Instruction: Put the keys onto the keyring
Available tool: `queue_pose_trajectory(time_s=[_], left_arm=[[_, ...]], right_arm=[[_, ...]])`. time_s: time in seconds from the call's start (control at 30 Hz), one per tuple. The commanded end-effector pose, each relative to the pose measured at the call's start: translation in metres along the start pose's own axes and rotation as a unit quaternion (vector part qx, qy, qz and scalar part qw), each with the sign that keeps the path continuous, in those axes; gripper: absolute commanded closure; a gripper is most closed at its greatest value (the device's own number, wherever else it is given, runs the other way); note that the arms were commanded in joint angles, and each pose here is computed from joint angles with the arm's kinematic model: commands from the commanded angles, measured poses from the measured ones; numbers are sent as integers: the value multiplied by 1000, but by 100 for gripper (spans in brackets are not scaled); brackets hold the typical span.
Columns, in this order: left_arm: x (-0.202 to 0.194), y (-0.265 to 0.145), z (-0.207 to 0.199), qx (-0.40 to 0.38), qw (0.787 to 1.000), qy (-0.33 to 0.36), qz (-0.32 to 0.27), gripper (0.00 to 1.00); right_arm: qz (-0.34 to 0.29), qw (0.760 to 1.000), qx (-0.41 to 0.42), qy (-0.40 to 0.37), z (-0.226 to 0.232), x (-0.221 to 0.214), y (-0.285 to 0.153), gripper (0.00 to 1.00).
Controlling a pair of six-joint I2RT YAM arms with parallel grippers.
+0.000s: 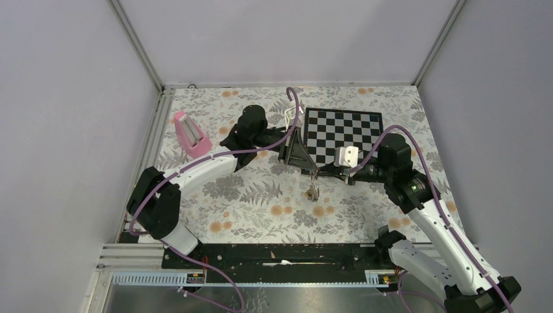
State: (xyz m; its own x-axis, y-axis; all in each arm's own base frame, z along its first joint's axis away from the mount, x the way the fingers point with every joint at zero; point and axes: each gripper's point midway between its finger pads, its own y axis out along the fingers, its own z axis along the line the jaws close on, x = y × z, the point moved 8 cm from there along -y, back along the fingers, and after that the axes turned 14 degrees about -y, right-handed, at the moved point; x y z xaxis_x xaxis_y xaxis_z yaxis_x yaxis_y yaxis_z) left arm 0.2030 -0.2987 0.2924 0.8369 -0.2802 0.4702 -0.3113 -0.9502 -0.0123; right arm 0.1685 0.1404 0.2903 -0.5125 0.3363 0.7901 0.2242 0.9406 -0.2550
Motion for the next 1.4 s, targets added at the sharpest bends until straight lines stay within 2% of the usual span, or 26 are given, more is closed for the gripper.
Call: queue_pose_trajectory(time_s=[0.0, 1.37], left_arm=[[0, 1, -22, -27, 998, 51, 4, 100], [-4, 2, -21, -24, 998, 65, 15, 100]], right_arm=[[-11, 1000, -17, -16, -9, 4, 1, 100], [-8, 1000, -20, -7, -11, 5, 1, 100]])
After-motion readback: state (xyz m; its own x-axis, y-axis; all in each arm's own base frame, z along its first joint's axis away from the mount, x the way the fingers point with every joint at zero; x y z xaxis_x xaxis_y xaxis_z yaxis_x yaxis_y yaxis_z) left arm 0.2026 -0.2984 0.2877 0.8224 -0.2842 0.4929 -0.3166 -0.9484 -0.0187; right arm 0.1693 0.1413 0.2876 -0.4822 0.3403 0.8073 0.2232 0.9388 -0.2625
